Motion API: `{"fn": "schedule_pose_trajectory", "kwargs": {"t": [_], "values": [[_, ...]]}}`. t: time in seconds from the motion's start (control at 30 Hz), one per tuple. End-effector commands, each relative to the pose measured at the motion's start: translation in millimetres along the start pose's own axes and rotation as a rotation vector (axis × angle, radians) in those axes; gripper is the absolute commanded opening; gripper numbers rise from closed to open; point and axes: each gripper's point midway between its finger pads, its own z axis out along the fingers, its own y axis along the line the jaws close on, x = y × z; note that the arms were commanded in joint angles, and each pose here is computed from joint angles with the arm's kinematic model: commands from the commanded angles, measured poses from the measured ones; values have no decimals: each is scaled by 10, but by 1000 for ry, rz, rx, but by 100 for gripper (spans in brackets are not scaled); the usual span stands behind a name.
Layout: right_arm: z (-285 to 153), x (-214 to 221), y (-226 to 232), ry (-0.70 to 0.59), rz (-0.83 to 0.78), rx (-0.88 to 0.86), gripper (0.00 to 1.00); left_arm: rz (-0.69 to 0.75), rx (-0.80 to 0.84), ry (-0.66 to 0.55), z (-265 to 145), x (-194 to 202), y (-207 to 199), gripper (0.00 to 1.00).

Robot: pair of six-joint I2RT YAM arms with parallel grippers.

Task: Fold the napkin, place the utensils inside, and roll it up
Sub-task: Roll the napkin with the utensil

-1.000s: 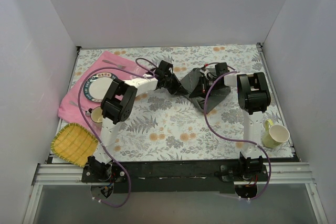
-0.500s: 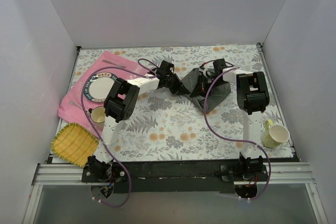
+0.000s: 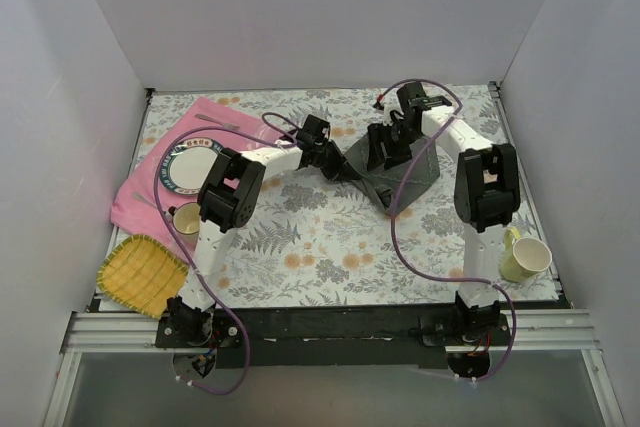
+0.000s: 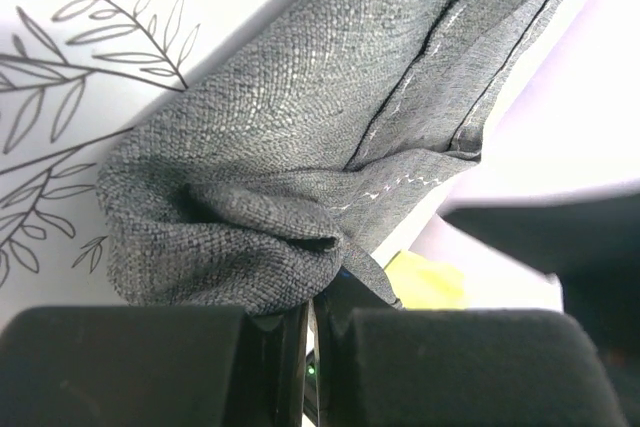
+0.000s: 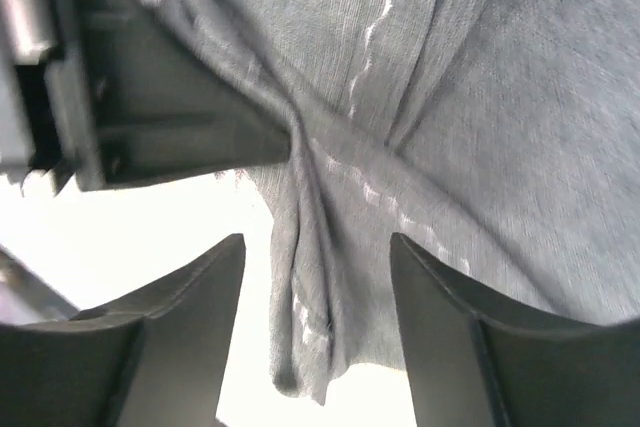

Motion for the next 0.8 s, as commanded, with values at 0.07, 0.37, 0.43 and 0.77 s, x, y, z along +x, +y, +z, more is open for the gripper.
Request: {"fn": "schedule_pose_trajectory", "kwargs": {"t": [0.07, 0.37, 0.43, 0.77], "values": [[-267, 263, 139, -33, -227, 239, 74, -96, -242, 10, 154, -25, 804, 0], [-167, 386, 122, -26, -380, 435, 80, -107, -229, 28, 144, -3, 742, 0], [-157, 391, 75, -14, -408, 499, 79, -106, -222, 31, 146, 2, 713, 0], [-3, 517, 123, 15, -424, 500, 70, -113, -202, 31, 146, -28, 602, 0]]}}
